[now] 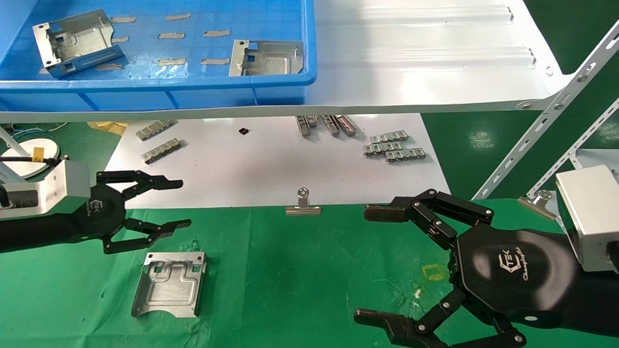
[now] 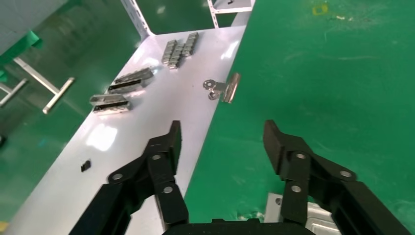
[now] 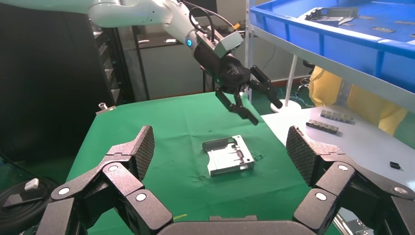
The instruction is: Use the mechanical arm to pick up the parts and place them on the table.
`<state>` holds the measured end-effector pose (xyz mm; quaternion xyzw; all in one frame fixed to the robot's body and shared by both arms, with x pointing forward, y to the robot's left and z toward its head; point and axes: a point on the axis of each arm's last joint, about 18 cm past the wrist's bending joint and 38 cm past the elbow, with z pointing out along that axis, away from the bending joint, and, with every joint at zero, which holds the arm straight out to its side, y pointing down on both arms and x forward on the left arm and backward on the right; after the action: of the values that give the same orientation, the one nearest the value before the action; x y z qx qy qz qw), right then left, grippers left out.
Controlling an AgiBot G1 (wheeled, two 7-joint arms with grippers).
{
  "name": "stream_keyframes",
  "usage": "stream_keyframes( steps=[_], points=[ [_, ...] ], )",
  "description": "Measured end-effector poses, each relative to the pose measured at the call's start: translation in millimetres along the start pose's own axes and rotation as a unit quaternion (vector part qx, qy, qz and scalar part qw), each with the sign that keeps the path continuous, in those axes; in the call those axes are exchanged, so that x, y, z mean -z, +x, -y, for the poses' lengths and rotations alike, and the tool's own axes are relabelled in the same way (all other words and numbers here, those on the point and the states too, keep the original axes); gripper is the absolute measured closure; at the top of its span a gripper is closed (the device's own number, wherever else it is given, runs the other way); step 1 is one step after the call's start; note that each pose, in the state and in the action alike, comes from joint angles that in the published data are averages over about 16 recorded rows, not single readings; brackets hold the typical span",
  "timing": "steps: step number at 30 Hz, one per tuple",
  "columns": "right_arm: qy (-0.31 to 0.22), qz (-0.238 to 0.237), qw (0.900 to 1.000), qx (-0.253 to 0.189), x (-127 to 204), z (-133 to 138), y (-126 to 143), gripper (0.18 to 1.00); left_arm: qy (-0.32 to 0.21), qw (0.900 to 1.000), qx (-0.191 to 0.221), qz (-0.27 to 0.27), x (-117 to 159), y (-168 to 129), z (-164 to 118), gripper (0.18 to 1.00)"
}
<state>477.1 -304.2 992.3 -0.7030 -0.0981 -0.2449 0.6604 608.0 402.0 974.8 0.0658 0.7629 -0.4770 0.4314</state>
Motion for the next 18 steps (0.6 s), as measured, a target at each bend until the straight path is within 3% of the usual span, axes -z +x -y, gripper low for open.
stream_keyframes(
  steps=[18],
  points=[
    [0.000, 0.000, 1.000, 0.000, 0.0, 0.0, 0.0, 0.179, 0.029, 0.9994, 0.017, -0.006, -6.9, 6.4, 10.2, 0.288]
  ],
)
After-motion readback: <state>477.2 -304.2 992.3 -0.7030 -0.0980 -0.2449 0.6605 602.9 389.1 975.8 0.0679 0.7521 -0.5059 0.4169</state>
